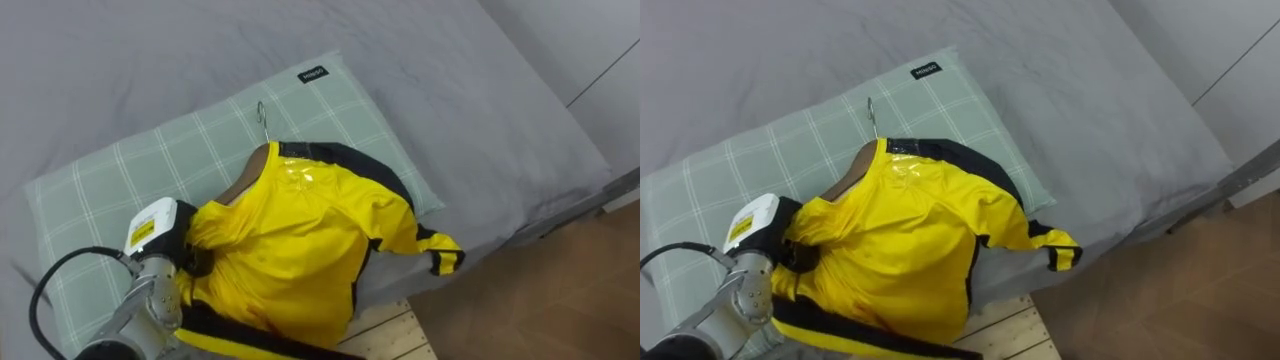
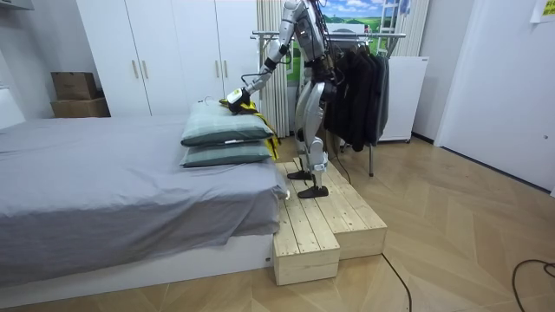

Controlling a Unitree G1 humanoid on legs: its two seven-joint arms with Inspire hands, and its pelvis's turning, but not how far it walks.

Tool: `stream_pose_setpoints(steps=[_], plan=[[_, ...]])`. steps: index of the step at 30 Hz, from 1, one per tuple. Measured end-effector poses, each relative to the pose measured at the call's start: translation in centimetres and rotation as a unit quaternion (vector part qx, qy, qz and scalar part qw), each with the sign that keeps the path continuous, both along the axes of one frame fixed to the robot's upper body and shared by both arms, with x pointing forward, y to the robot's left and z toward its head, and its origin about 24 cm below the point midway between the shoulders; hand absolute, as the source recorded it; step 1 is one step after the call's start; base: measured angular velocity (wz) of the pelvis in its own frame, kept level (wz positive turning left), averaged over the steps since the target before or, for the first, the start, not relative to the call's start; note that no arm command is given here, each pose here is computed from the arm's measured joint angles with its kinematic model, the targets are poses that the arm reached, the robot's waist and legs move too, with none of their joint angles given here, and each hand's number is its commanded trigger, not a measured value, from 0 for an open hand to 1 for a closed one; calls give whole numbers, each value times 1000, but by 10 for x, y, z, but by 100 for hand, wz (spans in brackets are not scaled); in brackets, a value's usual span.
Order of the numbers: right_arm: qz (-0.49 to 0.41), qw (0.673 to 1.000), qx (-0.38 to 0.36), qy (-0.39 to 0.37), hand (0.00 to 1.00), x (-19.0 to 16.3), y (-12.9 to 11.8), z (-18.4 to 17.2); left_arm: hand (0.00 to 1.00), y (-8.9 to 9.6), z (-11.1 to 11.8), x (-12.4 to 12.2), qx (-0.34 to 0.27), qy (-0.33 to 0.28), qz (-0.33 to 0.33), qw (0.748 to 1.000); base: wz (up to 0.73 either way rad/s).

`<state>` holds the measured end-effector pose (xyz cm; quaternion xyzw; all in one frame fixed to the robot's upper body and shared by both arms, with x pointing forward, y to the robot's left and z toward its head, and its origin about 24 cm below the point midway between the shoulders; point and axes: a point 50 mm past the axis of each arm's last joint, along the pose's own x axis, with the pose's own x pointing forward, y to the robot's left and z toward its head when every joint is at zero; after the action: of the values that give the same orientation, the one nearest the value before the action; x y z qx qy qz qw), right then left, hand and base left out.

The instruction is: Hang clothes

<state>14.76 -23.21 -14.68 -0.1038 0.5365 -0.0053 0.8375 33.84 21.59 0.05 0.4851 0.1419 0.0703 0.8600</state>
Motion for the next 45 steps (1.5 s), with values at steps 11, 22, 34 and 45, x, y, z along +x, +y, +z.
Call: stream_pose_setpoints(steps=[11,22,34,45], plan=[[0,1000,1,-4,0,0,0,0,100,0,-2,-1,-11,11,-1,1000,0],[-6,1000,-6,1,0,-7,-2,-2,100,-6,-3,-3,-54,-3,-2,999,0],[-86,996,-6,35,0,-64,-17,-13,100,-13,-19,-34,-99,-24,-16,995,0],[-210,976,-18,60,0,-111,-43,-12,100,-11,-7,-70,-142,-102,-36,984,2]])
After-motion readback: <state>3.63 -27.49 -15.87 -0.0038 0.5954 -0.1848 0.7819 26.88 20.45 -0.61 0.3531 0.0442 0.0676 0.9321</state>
